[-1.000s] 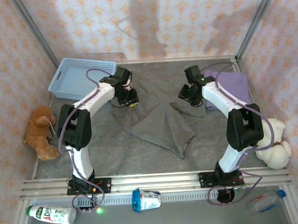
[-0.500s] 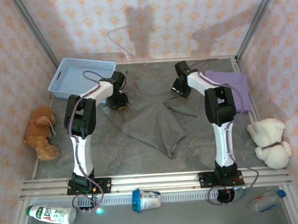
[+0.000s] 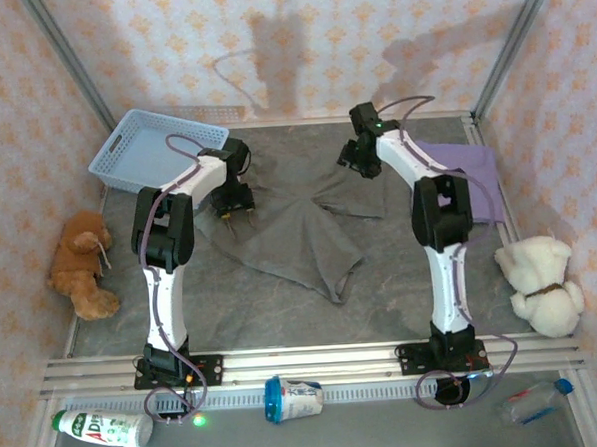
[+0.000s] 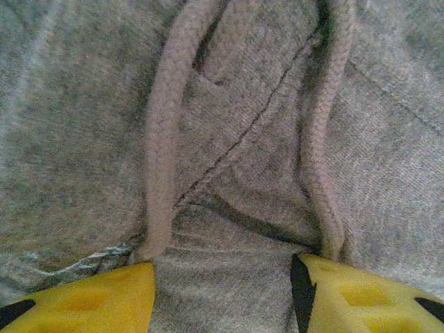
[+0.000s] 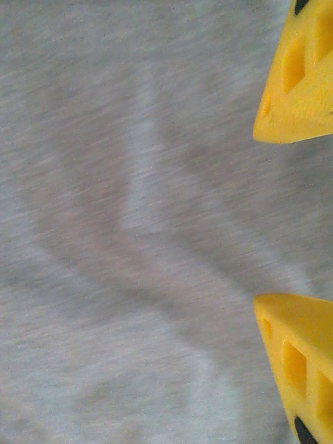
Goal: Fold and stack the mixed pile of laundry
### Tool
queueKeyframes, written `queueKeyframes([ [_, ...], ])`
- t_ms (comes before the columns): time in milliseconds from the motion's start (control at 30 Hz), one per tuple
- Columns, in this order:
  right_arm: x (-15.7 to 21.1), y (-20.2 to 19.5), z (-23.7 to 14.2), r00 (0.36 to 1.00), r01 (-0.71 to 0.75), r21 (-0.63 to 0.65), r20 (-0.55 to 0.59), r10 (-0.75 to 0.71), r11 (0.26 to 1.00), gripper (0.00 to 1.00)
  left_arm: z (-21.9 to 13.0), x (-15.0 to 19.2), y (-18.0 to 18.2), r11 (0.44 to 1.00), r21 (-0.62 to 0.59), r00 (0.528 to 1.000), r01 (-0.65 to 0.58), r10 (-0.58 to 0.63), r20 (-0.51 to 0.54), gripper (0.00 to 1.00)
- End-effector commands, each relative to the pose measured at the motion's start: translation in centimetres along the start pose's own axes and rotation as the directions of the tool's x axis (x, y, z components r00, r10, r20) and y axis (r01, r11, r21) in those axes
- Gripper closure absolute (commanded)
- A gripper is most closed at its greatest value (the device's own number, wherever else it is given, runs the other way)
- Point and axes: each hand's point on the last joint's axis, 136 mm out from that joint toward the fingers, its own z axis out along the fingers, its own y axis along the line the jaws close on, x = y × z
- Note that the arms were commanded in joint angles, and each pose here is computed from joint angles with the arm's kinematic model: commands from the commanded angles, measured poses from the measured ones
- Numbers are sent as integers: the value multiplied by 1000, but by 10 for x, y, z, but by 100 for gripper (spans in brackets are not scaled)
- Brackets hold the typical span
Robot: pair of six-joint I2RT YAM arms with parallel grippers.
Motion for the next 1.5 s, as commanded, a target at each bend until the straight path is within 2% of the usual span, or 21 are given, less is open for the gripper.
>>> queueKeyframes([
  [0,47,-18,-39,998,27,-18,-49,-27,999,41,3,10,5,1000,0,999,13,-13,-47,45],
  [133,110,-38,-47,985,56,-4,-161,-56,998,41,14,15,9,1000,-5,997,23,-23,-74,45],
  [267,165,-52,-38,965,89,19,-248,-81,996,40,23,21,14,999,-3,993,49,-49,-105,45],
  [367,184,-59,-24,964,23,15,-267,-18,1000,41,21,23,14,998,9,994,56,-55,-94,45],
  [533,196,-56,-3,957,-42,-8,-289,38,999,42,25,27,15,998,15,993,57,-55,-105,45],
  [567,196,-57,-1,957,-46,3,-287,45,999,48,25,28,15,998,16,993,59,-57,-107,45],
  [667,182,-66,-7,974,-23,74,-225,39,997,80,25,29,17,998,13,993,60,-59,-100,45],
  [733,163,-73,-19,988,1,126,-151,18,992,97,26,29,19,998,5,993,58,-57,-99,46],
  [767,150,-76,-25,994,7,151,-110,10,989,100,26,30,20,999,-2,994,53,-53,-99,46],
  [867,115,-82,-41,1000,6,182,-18,-3,983,100,27,30,22,999,-15,994,42,-44,-101,46],
  [967,95,-96,-40,1000,-11,236,8,9,972,97,27,33,24,999,-19,994,37,-39,-105,46],
  [1033,94,-101,-35,1000,-10,252,-17,15,968,86,25,35,22,999,-7,993,40,-40,-106,46],
  [1100,99,-92,-34,999,4,222,-44,6,975,57,21,37,20,999,10,993,45,-43,-108,46],
  [1167,104,-87,-40,999,10,207,-46,-1,978,46,16,36,18,998,29,993,50,-46,-104,44],
  [1233,110,-81,-49,999,31,203,-40,-24,979,46,11,35,15,997,47,994,56,-51,-98,43],
  [1333,125,-60,-54,997,61,150,-56,-54,987,51,6,35,11,996,67,994,64,-58,-94,43],
  [1467,152,-33,-31,993,39,80,-111,-30,996,60,9,37,8,993,88,992,77,-68,-107,43],
])
